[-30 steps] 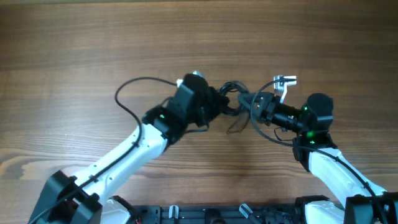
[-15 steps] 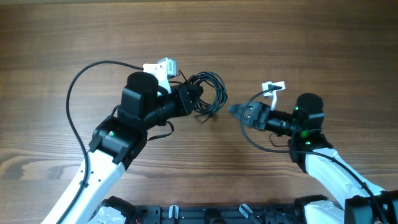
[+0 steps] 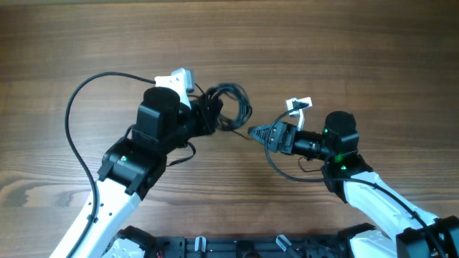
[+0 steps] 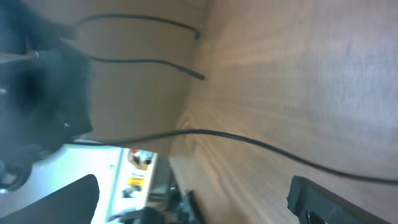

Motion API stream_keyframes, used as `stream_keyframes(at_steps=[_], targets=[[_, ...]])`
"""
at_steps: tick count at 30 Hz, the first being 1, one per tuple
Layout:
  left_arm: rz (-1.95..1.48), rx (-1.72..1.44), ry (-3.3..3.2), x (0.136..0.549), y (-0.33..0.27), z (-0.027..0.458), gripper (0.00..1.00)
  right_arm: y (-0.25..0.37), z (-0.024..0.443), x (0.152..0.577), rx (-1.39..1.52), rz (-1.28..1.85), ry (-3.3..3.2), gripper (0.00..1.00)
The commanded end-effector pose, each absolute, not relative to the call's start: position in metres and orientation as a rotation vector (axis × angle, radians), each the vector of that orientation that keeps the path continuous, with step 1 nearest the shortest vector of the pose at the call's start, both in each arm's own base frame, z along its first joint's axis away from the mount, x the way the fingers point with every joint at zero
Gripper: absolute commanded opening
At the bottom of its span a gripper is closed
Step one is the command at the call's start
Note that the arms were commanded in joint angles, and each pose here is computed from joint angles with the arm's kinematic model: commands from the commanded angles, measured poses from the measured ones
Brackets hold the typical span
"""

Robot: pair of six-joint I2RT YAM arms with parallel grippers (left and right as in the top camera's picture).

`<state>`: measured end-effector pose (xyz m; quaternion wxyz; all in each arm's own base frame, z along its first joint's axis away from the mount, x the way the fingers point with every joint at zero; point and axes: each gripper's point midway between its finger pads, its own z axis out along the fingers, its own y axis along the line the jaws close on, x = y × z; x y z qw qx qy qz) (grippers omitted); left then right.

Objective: Untangle cables

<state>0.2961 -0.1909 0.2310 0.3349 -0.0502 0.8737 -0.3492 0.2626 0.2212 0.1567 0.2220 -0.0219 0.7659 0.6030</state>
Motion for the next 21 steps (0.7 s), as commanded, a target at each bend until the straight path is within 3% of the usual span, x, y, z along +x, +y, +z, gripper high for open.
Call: stream_keyframes(at_steps=[1,8,16,21], targets=[[-0.814,0.25,2.32,0.273,-0.193,0.218,0.04,0.218,0.173,0.267,-0.223,1.598,1.988,0.99],[-0.716,0.472,2.435,0.245,-0.184,0.189,0.04,0.224,0.183,0.251,-0.404,1.634,1.923,0.95],[-0.78,0.781,2.33,0.223,-0.212,0.194,0.04,0.236,0.174,0.232,-0.485,1.691,1.966,0.73],[-0.758,0.841,2.4,0.213,-0.208,0.177,0.04,0.244,0.174,0.224,-0.522,1.712,1.968,0.68]])
